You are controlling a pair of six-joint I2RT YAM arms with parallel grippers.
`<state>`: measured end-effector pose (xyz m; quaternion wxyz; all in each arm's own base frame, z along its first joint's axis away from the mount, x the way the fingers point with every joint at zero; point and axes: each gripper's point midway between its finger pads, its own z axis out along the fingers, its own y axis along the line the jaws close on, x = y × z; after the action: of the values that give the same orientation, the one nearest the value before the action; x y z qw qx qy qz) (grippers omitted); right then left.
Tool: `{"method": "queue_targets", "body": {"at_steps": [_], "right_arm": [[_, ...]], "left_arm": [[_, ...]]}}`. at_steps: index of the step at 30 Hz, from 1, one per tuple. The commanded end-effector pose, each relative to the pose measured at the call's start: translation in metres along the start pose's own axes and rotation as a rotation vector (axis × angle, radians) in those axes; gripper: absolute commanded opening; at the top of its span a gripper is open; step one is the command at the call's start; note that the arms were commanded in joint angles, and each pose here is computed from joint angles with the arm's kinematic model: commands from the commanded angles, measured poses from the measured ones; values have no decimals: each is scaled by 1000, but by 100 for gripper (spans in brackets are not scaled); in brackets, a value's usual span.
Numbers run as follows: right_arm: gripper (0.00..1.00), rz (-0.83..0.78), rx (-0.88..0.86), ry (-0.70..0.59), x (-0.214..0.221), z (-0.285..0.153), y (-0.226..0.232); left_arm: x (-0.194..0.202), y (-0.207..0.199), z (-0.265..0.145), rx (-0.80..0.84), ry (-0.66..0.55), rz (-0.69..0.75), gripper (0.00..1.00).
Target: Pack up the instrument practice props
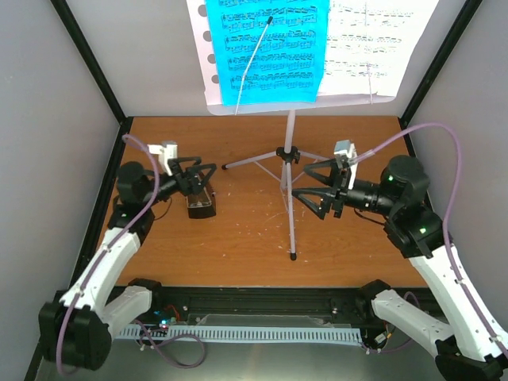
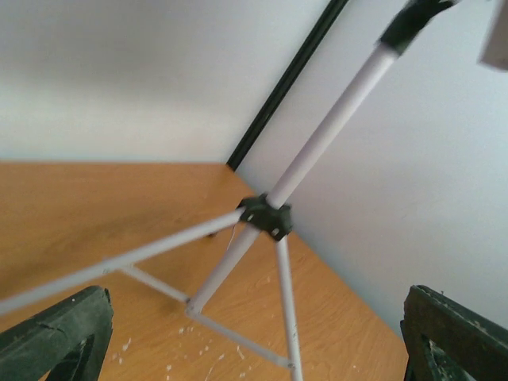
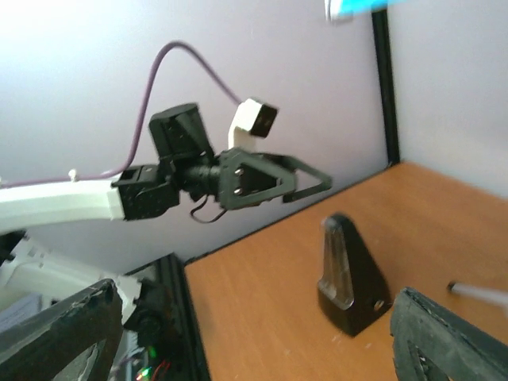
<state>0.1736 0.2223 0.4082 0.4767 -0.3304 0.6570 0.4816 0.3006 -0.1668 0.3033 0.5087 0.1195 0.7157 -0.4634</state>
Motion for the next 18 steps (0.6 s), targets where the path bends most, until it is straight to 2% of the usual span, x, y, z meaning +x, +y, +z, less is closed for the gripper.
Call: {"method": "queue_targets", "body": {"at_steps": [1,6,9,13,18], "right_arm": [[90,-141,90,-66,-42,-11,5],[89,-163,252,-194,-106,-22,-7],[85,-141,338,-246,-138,-26,-17],[83,-110,441,-238,-164,-20,-40],[82,-98,461,-232,-188,-8,-52]], "left_arm": [[-33,-49,-25,137,-17,115,99],[-59,-84,-33,217,-23,173,99],[-83,-108,-41,231,-51,252,93],[-121,-155,-54,308,-64,333,86],[-162,-183,-56,331,-69,368,86]]}}
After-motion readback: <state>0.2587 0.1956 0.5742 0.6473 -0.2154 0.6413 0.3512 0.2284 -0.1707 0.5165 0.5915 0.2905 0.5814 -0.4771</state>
